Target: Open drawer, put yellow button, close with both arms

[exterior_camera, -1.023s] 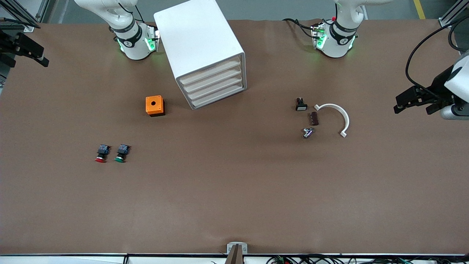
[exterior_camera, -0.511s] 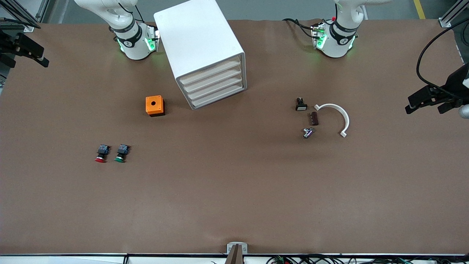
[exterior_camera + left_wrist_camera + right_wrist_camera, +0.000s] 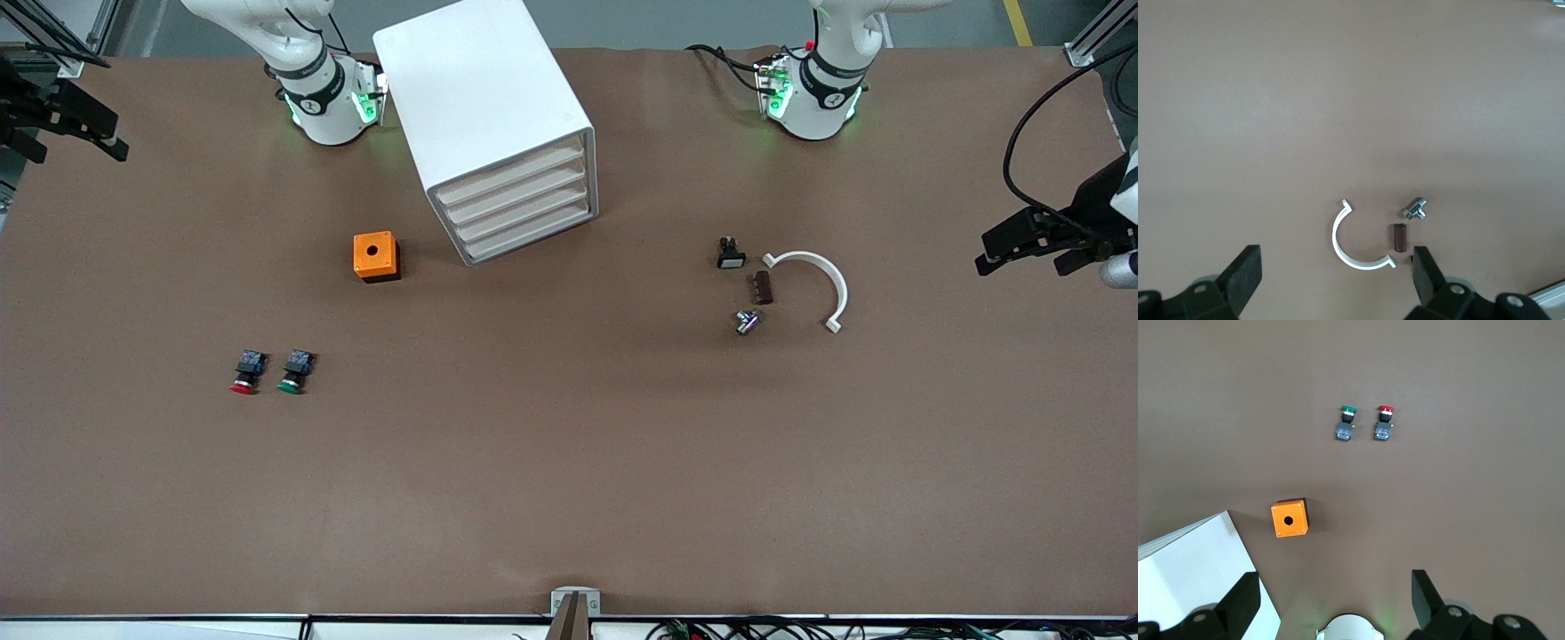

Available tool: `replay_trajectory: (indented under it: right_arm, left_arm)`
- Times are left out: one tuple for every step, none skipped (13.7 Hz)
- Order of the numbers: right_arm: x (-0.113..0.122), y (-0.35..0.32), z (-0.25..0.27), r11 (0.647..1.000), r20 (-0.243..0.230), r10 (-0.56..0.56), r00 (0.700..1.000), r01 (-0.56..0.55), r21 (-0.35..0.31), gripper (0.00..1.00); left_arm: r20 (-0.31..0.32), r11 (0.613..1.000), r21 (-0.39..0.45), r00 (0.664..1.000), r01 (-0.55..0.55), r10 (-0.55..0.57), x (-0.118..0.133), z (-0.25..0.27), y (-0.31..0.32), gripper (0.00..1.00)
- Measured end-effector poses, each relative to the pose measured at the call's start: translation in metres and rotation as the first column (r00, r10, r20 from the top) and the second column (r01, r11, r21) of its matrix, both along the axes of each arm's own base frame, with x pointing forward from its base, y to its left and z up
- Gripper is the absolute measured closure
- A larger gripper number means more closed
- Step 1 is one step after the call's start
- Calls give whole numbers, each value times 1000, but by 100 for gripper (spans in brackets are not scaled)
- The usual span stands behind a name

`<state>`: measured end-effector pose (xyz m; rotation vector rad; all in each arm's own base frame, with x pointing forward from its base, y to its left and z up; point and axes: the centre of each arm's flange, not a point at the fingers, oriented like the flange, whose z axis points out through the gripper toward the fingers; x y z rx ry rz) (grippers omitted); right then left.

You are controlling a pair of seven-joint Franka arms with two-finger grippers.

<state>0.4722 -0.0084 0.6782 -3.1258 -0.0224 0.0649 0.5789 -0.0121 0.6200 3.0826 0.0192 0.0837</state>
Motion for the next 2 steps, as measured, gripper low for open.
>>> replay_trajectory:
  right_arm:
    - [0,2,0,1000,-4,3,1000,-3,-1,0]
    - [-1,2,-1,1000,-9,2,1000,-2,-1,0]
  left_arm:
    - [0,1000,0,1000,0,0,0,0,0,0]
    - [1,1000,0,1000,2,-2,0,1,-1,0]
